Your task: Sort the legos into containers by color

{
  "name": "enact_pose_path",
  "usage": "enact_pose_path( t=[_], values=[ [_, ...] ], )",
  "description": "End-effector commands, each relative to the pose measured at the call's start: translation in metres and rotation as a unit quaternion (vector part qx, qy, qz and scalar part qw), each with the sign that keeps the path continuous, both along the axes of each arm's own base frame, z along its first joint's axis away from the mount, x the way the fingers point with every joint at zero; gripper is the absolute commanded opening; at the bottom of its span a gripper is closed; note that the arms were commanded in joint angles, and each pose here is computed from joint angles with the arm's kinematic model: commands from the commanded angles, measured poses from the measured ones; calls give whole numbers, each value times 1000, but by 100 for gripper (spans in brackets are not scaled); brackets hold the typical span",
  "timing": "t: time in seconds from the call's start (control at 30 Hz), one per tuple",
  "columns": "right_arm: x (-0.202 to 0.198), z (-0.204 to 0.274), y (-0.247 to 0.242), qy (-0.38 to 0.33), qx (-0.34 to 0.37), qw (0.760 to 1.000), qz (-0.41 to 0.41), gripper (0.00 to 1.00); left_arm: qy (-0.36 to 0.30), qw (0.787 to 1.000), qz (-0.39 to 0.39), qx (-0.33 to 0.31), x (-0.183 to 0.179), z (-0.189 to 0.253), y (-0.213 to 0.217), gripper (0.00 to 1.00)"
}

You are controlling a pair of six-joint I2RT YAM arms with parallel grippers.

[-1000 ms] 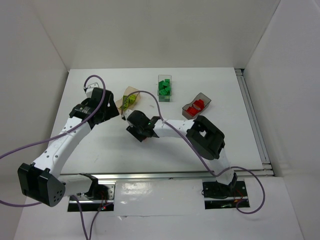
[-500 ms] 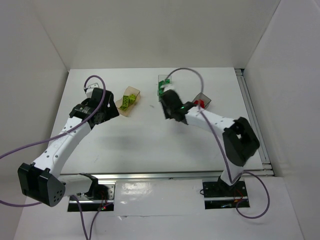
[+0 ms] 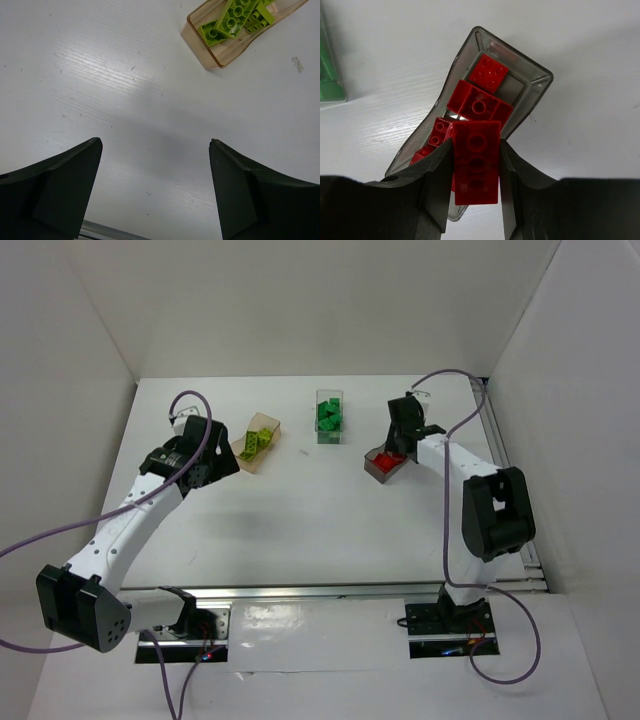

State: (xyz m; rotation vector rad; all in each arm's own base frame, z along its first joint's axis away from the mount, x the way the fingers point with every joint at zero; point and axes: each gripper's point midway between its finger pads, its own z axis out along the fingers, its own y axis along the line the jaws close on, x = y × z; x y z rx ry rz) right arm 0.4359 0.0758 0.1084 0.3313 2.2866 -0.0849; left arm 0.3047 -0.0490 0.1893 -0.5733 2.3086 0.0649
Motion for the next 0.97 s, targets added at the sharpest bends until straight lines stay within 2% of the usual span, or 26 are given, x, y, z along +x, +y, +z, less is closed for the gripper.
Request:
enact_pose_path(
  t=[0.0,0.03,0.17,0.27,0.37,0.5,0.6,0.73,0.93],
  values=[
    [23,13,10,-34,25,999,-1,31,-19,1000,-2,-2,9,13,-1,97],
    [24,13,8,-33,28,999,-2,53,-19,1000,-2,-2,9,13,-1,97],
    [26,20,18,-44,33,998,24,90,-19,1000,-2,-2,9,13,-1,97],
    [17,39,8,-69,16,997,-1,94,-19,1000,-2,-2,9,13,-1,97],
    [1,57,-25,-93,-7,993,-71,98,-23,1000,-2,-3,10,16,-1,97],
    [-31,62,-84,-102,-9,968,-228,100,-22,1000,-5,-6,10,16,-3,97],
    [-65,42,-124,-69,-8,945,-320,100,-17,1000,-8,-2,11,13,-3,97],
    [-92,10,-137,-20,-7,940,-340,100,-16,1000,-15,-3,13,14,-5,97],
    [-94,0,-137,2,-8,950,-312,100,-21,1000,-12,0,13,15,-3,97]
  ],
)
